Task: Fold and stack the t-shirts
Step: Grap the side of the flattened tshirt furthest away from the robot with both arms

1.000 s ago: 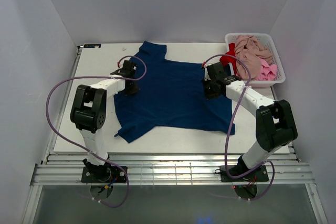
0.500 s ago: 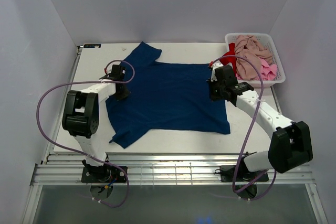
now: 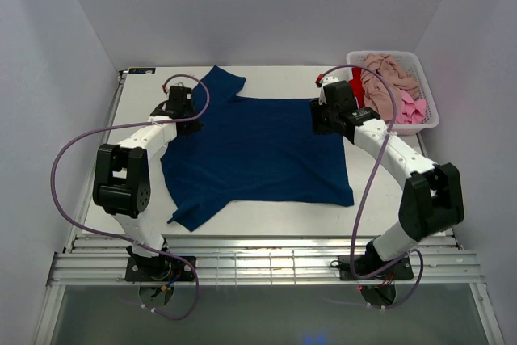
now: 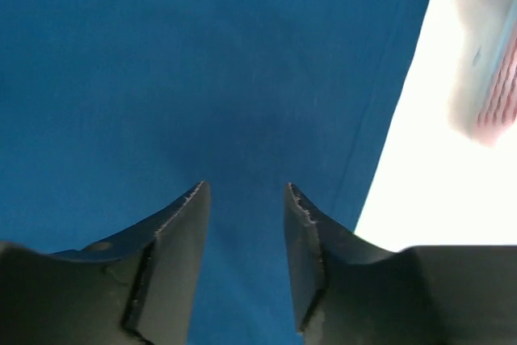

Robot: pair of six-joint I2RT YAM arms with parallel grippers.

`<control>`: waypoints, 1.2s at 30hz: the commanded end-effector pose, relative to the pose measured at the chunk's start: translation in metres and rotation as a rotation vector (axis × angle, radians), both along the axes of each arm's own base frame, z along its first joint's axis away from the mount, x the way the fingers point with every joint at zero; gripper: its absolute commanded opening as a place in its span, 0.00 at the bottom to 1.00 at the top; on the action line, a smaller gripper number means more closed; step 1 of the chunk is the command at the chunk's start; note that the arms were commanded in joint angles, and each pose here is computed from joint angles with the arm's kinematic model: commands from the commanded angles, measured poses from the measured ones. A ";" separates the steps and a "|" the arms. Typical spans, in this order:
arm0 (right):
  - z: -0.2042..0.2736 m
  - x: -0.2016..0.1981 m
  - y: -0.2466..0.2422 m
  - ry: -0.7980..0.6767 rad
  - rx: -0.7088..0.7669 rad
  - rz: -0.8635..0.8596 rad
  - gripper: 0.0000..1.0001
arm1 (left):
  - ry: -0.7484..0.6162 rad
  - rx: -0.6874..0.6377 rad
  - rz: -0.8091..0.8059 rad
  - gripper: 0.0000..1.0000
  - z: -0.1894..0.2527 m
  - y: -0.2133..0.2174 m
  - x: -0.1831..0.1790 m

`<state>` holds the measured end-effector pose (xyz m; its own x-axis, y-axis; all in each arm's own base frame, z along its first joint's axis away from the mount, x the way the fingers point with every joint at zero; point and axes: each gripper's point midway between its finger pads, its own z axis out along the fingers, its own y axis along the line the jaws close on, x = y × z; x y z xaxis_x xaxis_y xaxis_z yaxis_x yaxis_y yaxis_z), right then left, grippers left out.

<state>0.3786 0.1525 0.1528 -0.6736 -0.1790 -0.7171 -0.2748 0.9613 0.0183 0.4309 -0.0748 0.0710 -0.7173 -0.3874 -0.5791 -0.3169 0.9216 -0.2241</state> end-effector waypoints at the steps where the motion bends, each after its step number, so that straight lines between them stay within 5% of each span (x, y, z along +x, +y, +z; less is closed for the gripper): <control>1: 0.010 0.040 -0.002 -0.060 0.004 -0.047 0.50 | -0.392 -0.020 -0.071 0.11 0.109 -0.019 0.057; 2: 0.003 0.051 -0.005 -0.045 0.017 -0.055 0.54 | -0.434 -0.008 -0.091 0.17 0.117 -0.021 0.064; 3: 0.000 0.055 -0.007 -0.042 0.019 -0.059 0.57 | -0.496 -0.022 -0.116 0.44 0.127 -0.027 0.075; 4: -0.003 0.060 -0.010 -0.040 0.013 -0.061 0.60 | -0.533 -0.026 -0.141 0.58 0.136 -0.032 0.083; 6: -0.009 0.076 -0.016 -0.053 0.011 -0.063 0.69 | -0.570 0.005 -0.170 0.71 0.133 -0.038 0.103; 8: -0.013 0.092 -0.025 -0.049 0.000 -0.069 0.70 | -0.608 0.028 -0.197 0.72 0.148 -0.046 0.127; 9: -0.014 0.097 -0.028 -0.049 0.000 -0.068 0.71 | -0.550 0.041 -0.214 0.70 0.119 -0.049 0.139; 10: -0.024 0.101 -0.030 -0.034 -0.011 -0.063 0.71 | -0.605 0.043 -0.226 0.66 0.144 -0.056 0.159; 11: -0.019 0.111 -0.035 -0.047 0.002 -0.066 0.71 | -0.512 0.077 -0.237 0.63 0.102 -0.055 0.171; 14: -0.031 0.132 -0.045 -0.029 0.030 -0.071 0.70 | -0.569 0.130 -0.216 0.53 0.120 -0.056 0.215; 15: -0.045 0.139 -0.047 -0.004 0.031 -0.075 0.70 | -0.527 0.174 -0.242 0.52 0.087 -0.056 0.228; 20: -0.057 0.174 -0.056 -0.003 0.086 -0.081 0.67 | -0.635 0.311 -0.227 0.58 0.098 -0.044 0.274; 31: -0.094 0.234 -0.062 -0.012 0.072 -0.097 0.64 | -0.836 0.400 -0.254 0.68 0.090 -0.031 0.304; 36: -0.102 0.236 -0.071 -0.003 0.027 -0.124 0.64 | -0.875 0.338 -0.271 0.68 0.087 -0.029 0.311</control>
<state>0.6040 0.0918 0.0335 -0.7145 -0.0670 -0.6964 -0.1700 0.9822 0.0799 0.7340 -0.1033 0.1309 -0.1131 0.0307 -0.9931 0.0247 0.9993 0.0281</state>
